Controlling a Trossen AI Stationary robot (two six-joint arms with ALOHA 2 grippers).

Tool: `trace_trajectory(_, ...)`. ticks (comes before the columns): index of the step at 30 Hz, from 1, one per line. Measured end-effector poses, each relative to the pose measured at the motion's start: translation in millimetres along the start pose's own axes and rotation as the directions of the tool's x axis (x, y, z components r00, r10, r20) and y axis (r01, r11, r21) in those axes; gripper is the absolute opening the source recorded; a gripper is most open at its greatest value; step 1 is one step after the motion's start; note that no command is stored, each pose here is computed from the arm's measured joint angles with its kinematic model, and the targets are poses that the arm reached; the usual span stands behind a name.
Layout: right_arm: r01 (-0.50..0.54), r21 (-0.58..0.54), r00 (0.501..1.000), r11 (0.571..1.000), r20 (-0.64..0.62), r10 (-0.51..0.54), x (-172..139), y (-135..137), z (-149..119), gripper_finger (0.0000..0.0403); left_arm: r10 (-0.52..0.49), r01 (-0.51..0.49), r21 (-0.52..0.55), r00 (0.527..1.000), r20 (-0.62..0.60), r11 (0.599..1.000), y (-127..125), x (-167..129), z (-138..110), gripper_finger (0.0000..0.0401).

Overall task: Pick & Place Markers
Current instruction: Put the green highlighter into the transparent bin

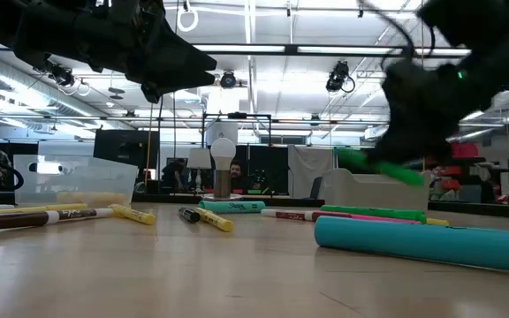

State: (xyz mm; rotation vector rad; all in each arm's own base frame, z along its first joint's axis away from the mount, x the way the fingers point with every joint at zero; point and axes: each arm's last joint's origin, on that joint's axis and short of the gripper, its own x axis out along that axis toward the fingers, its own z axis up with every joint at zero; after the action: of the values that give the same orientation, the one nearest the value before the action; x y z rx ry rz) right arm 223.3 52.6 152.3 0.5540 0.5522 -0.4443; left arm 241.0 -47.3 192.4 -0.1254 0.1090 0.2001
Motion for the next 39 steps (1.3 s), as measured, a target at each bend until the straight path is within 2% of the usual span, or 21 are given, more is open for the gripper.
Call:
trace_trajectory(3,-0.183,-0.082,0.970,0.980,0.147,0.194,-5,21,15,0.0057,0.000,0.000,0.000,1.000,0.000,1.000,0,0,0,0.0181)
trace_trajectory(6,-0.317,-0.181,0.896,0.931,0.266,0.357,-14,37,27,0.0057,-0.001,0.001,0.000,1.000,0.004,1.000,0,0,0,0.0181)
trace_trajectory(9,-0.398,-0.277,0.812,0.875,0.336,0.476,-24,49,33,0.0058,-0.004,0.004,0.000,1.000,0.023,1.000,0,0,2,0.0181)
trace_trajectory(11,-0.420,-0.319,0.772,0.850,0.366,0.519,-30,54,35,0.0057,-0.007,0.007,0.001,0.999,0.044,1.000,-1,2,2,0.0181)
trace_trajectory(15,-0.435,-0.357,0.737,0.826,0.385,0.555,-36,59,34,0.0057,-0.049,0.047,0.027,0.994,0.096,0.999,-4,7,1,0.0181)
trace_trajectory(20,-0.446,-0.363,0.722,0.818,0.395,0.568,-39,61,34,0.0057,-0.097,0.090,0.054,0.984,0.147,0.995,-11,21,-5,0.0181)
trace_trajectory(26,-0.429,-0.412,0.666,0.804,0.457,0.589,-40,65,38,0.0057,-0.207,0.195,0.096,0.969,0.134,0.976,-22,62,-7,0.0181)
trace_trajectory(33,-0.401,-0.441,0.682,0.803,0.442,0.583,-28,75,36,0.0057,-0.349,0.333,0.114,0.921,0.171,0.936,-32,113,6,0.0184)
trace_trajectory(37,-0.403,-0.455,0.686,0.794,0.424,0.591,-23,79,33,0.0057,-0.455,0.439,0.127,0.874,0.171,0.890,-39,129,10,0.0206)
trace_trajectory(39,-0.385,-0.454,0.702,0.803,0.421,0.574,-19,78,32,0.0057,-0.474,0.461,0.111,0.860,0.189,0.880,-42,132,14,0.0221)
